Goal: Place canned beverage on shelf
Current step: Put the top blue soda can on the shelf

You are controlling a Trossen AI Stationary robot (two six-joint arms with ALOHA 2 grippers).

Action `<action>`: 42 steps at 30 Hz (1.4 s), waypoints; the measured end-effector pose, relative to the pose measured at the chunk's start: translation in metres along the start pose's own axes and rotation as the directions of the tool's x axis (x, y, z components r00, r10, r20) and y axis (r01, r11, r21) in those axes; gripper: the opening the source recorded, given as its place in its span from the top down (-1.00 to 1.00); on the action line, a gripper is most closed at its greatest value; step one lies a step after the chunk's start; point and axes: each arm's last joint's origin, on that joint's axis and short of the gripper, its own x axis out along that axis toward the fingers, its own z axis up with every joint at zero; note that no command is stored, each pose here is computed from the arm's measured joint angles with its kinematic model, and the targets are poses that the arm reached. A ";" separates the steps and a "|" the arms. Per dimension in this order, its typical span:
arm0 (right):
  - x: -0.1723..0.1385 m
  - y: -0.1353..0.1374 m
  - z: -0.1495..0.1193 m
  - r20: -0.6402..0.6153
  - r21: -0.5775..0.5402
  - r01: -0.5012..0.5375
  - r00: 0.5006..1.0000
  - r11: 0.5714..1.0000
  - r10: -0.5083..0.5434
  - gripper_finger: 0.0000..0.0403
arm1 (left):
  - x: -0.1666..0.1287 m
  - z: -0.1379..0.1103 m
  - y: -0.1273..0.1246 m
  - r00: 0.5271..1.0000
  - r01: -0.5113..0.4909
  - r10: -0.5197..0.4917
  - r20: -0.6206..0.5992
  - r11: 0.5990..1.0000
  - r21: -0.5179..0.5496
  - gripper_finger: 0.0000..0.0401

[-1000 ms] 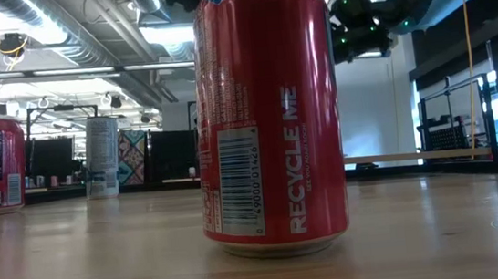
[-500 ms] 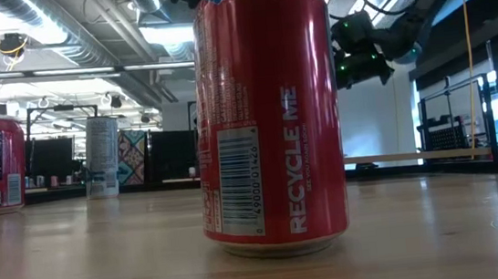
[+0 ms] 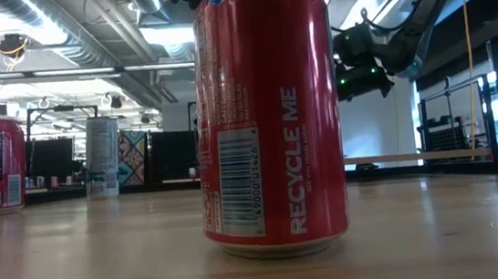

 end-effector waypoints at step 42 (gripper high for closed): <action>-0.092 0.058 0.112 0.172 0.066 -0.083 0.983 0.994 0.071 0.04 | 0.025 0.023 -0.009 0.951 -0.186 0.156 0.265 0.979 0.089 -0.33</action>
